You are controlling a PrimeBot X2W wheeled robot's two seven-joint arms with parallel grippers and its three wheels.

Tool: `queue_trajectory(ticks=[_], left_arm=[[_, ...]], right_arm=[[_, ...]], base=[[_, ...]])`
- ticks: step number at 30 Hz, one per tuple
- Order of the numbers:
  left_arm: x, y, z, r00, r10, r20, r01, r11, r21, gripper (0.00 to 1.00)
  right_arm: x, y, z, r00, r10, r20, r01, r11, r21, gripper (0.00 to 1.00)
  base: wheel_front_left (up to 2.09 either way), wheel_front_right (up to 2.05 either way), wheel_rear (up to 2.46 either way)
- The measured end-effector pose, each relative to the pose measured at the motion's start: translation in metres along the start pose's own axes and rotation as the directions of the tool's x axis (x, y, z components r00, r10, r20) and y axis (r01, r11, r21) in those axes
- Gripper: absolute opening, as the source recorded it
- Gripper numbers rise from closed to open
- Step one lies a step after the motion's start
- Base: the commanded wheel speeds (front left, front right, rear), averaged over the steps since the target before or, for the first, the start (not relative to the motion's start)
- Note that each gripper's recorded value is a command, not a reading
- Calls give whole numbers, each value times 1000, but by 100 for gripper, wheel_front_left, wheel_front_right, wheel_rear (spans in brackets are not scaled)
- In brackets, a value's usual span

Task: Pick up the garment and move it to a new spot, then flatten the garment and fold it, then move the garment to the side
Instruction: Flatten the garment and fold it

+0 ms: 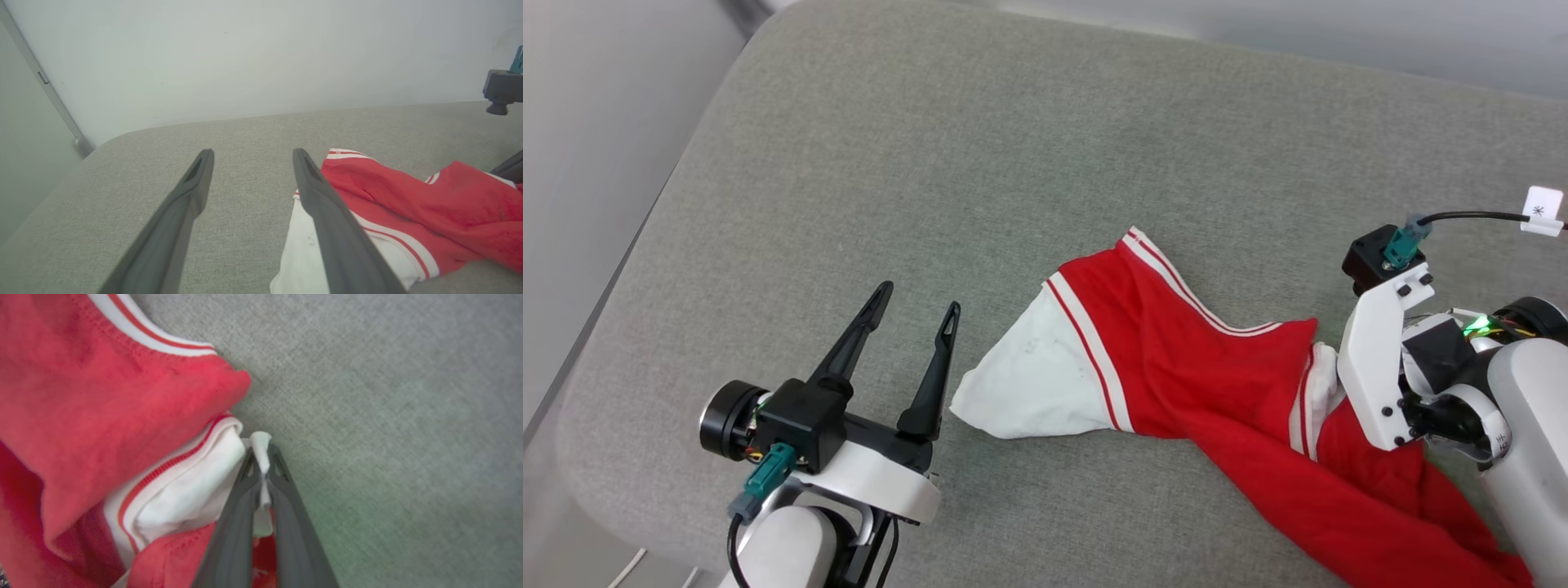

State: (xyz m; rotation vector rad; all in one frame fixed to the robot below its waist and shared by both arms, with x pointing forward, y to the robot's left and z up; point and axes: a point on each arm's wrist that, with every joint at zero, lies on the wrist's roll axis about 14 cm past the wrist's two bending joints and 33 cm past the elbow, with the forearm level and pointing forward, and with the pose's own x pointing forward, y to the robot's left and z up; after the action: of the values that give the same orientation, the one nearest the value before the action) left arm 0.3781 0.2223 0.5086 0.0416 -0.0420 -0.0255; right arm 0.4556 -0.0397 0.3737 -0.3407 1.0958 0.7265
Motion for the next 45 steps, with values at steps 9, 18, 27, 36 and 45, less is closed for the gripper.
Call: queue_trajectory(ticks=[9, 18, 27, 36, 45], left_arm=[[5, -15, 11, 997, -55, 44, 56, 998, -14, 100], [18, -41, 19, 987, -140, 84, 143, 989, -30, 100], [31, -56, 9, 980, -191, 65, 194, 980, -39, 100], [32, -53, 1, 980, -196, 39, 197, 980, -29, 100], [28, -49, 13, 981, -184, 67, 186, 982, -33, 100]], right_arm=[[-60, -30, 16, 970, -101, 220, 86, 993, 78, 0], [-133, -95, -17, 892, -341, 298, 268, 928, 259, 0], [-141, -155, -87, 846, -511, 155, 414, 811, 412, 0], [-134, -198, -124, 790, -609, 77, 526, 737, 425, 100], [-151, -190, -105, 735, -646, 207, 515, 731, 448, 100]], base=[[0, 0, 0], [0, 0, 0], [0, 0, 0], [0, 0, 0], [0, 0, 0]])
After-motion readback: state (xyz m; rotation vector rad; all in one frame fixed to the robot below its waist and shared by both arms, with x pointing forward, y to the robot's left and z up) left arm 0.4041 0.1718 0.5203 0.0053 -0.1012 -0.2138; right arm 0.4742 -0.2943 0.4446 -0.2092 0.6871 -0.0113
